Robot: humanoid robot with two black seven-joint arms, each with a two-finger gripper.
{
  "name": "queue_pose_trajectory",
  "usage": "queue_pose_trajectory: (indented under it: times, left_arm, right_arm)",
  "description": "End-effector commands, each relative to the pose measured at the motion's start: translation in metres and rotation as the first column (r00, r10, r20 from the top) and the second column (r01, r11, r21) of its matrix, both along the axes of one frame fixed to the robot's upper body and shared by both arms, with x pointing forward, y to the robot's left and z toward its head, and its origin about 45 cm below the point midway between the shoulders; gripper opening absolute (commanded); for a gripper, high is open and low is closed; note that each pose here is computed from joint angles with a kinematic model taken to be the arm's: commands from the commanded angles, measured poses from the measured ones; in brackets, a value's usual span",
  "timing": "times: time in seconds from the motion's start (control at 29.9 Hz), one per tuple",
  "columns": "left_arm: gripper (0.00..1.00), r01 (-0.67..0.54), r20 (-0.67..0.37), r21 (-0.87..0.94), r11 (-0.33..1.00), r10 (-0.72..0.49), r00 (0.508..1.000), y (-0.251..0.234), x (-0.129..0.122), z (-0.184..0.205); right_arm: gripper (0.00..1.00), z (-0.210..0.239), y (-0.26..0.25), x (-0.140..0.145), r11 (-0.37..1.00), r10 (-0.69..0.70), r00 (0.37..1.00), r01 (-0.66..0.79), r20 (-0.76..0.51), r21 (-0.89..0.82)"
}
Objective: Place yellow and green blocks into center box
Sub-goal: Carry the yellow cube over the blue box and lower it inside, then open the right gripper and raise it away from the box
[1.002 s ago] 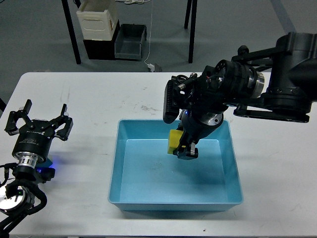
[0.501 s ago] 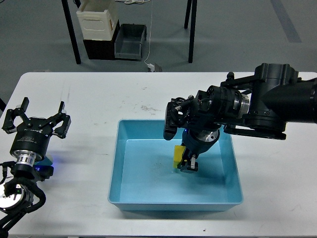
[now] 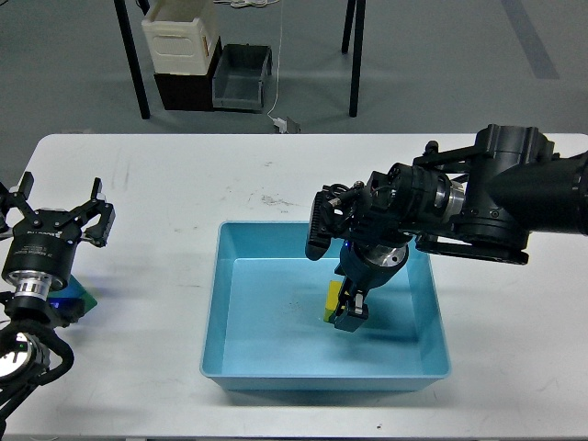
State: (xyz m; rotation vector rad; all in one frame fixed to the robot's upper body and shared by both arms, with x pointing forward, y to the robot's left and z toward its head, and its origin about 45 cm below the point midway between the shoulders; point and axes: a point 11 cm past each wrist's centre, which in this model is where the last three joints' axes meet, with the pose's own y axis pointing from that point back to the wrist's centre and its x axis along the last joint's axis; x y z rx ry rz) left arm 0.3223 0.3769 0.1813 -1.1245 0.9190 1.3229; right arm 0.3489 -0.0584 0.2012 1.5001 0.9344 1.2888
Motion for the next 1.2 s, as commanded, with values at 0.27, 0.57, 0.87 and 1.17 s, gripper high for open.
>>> queue_pose_trajectory:
  times: [0.27, 0.57, 0.87, 1.17]
  left_arm:
    - [1.00, 0.098, 0.134, 0.597, 0.796, -0.220, 0.966, 0.028, 0.031, 0.087]
    - [1.00, 0.036, 0.073, 0.837, 0.546, -0.178, 0.981, 0.071, 0.056, 0.091]
    - [0.99, 0.089, -0.072, 0.996, 0.032, -0.355, 0.932, 0.050, 0.068, 0.097]
    - [0.94, 0.009, -0.221, 0.874, -0.487, -0.379, 0.899, 0.049, 0.074, 0.114]
  right_arm:
    - [0.97, 0.103, 0.049, 0.029, 0.912, -0.101, 0.995, 0.083, 0.025, 0.402]
    - [0.97, 0.138, 0.059, 0.039, 0.700, -0.146, 0.989, 0.107, -0.004, 0.706]
    - [0.97, 0.123, 0.047, 0.045, 0.412, -0.220, 0.975, 0.119, -0.028, 0.903]
    - [0.98, 0.091, 0.001, 0.054, -0.019, -0.378, 0.868, 0.342, -0.323, 0.940]
